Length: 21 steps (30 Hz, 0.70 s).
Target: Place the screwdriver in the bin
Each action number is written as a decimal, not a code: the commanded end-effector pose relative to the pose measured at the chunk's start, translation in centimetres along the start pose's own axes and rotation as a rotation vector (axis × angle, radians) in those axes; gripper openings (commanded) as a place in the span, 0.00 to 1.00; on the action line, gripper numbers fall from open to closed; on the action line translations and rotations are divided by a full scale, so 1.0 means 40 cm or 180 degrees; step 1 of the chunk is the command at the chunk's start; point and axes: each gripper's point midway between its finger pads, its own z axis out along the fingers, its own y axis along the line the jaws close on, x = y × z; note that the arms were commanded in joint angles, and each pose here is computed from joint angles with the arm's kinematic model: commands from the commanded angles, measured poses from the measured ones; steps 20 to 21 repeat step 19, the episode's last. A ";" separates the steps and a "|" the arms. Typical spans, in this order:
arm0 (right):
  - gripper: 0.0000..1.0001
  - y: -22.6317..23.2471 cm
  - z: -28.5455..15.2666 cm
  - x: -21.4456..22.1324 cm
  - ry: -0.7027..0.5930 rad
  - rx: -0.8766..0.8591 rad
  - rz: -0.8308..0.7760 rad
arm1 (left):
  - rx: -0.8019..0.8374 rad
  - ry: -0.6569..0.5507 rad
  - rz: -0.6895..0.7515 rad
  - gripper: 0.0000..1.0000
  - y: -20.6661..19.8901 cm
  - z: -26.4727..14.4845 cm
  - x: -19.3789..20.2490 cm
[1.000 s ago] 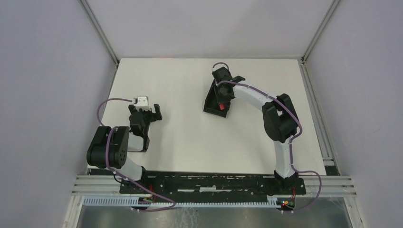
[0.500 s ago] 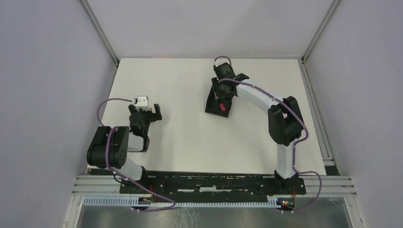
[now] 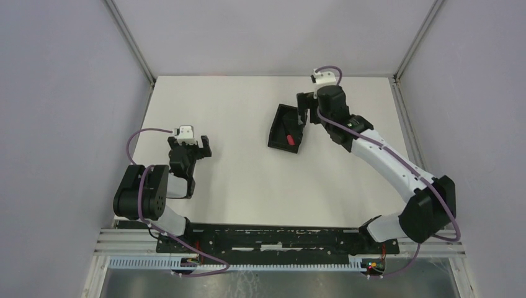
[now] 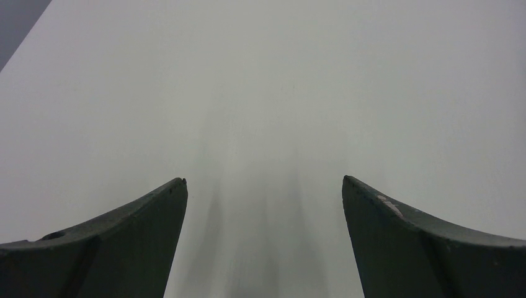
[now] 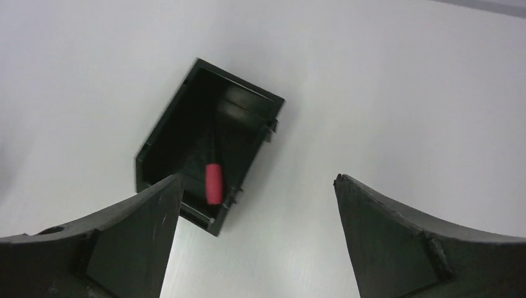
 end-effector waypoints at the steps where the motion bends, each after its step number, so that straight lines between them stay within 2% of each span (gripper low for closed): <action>1: 0.98 -0.104 -0.017 0.094 -0.0151 0.0336 0.0025 | 0.0012 -0.0158 -0.0088 1.00 -0.001 0.005 -0.038; 8: 0.98 -0.239 -0.051 0.302 -0.0158 0.0806 0.0184 | 0.0010 -0.0154 -0.0089 1.00 -0.001 0.005 -0.037; 13: 0.98 -0.280 -0.059 0.428 -0.0018 0.1032 0.0201 | 0.0011 -0.0154 -0.0089 1.00 -0.001 0.005 -0.037; 21: 0.98 -0.252 -0.044 0.450 -0.0132 0.0829 0.0350 | 0.0006 -0.0158 -0.0089 1.00 0.000 0.005 -0.038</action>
